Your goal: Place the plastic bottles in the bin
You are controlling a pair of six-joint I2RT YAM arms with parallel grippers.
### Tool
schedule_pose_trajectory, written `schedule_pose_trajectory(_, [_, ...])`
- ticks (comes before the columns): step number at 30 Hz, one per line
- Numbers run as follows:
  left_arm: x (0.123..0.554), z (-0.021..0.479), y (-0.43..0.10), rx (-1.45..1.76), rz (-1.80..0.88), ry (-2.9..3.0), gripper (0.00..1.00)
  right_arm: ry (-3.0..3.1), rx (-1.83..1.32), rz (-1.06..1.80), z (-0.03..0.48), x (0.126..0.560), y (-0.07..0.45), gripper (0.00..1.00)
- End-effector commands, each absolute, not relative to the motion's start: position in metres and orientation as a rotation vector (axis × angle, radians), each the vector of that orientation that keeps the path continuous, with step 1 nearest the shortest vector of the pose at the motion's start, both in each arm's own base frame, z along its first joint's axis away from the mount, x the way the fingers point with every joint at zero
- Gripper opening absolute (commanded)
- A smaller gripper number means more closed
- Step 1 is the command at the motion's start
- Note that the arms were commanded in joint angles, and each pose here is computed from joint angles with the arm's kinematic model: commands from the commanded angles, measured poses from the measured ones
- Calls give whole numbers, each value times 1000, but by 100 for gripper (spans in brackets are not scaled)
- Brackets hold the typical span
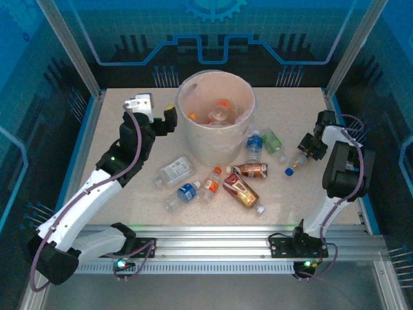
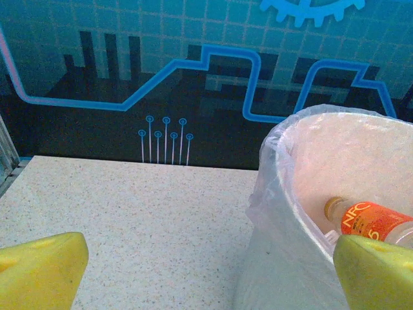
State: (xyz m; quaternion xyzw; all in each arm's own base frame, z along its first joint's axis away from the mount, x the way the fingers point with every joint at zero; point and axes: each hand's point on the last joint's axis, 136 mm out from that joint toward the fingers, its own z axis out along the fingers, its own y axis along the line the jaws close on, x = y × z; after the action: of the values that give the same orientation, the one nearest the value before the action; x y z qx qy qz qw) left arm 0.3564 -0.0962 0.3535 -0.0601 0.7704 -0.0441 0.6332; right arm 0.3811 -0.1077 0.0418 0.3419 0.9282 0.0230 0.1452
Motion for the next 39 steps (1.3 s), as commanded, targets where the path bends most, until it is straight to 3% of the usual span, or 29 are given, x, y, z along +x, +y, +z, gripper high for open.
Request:
schedule_pose_trajectory(1, [358,357,-94,-169,-122,1748,99,2628,921,20,79,374,-108,38])
schedule_pose_trajectory(9, [361,355,-89,-178,-104,1741,99,2499,780,-60,160,363,-89,35])
schedule_pose_trajectory(28, [372,344,-77,-212,-90,1799,99,2131,283,-61,367,349,22,35])
schedule_pose_trajectory(39, [371,341,-82,-204,-125,1812,99,1978,27,0,440,359,103,35])
